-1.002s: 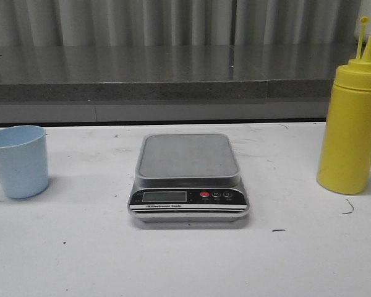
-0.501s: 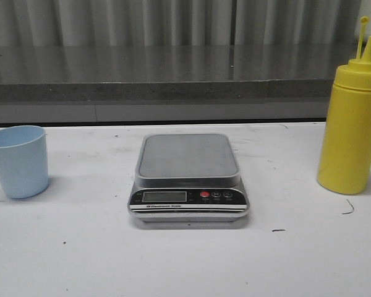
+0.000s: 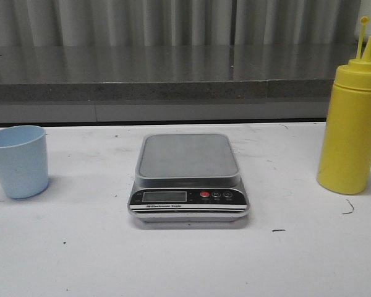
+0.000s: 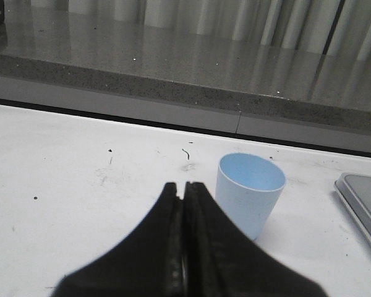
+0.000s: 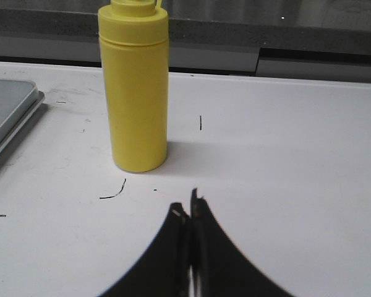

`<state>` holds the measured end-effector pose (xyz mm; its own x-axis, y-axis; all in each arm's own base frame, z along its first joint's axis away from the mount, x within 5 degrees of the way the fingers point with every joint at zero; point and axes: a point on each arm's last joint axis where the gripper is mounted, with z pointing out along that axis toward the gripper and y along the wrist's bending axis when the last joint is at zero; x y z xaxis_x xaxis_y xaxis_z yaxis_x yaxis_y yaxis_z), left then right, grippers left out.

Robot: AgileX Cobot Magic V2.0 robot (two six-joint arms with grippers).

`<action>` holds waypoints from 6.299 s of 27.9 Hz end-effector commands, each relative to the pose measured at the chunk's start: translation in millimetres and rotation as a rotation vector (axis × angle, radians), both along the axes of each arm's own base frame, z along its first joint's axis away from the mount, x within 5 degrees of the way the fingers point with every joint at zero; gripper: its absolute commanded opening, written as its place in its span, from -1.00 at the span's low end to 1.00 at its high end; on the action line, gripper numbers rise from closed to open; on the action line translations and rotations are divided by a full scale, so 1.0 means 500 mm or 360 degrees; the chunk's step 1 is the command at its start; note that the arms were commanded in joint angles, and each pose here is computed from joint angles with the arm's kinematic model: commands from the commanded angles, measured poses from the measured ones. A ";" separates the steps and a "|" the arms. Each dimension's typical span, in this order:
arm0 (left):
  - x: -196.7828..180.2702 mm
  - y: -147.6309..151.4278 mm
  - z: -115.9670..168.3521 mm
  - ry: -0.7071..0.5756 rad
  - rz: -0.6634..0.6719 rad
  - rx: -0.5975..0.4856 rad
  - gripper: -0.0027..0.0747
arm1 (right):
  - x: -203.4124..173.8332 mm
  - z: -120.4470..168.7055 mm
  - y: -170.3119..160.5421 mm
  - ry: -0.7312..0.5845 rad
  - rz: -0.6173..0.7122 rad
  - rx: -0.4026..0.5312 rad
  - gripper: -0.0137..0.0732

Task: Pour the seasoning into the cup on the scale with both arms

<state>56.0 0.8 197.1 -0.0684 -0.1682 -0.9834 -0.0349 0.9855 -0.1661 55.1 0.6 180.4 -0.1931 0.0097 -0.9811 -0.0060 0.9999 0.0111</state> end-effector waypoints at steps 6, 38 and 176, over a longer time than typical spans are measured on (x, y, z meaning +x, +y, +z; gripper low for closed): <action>0.000 0.002 0.001 -0.0120 0.0018 -0.0024 -0.98 | 0.000 0.022 -0.001 -0.0177 -0.0004 -0.0022 -0.92; -0.006 0.003 0.200 -0.0353 0.0034 0.0138 -0.98 | -0.017 0.265 0.000 -0.0422 -0.0004 -0.0011 -0.92; 0.621 -0.320 0.262 0.1706 -0.0587 0.0534 -0.98 | 0.058 0.303 0.001 -0.0180 -0.0003 0.0038 0.72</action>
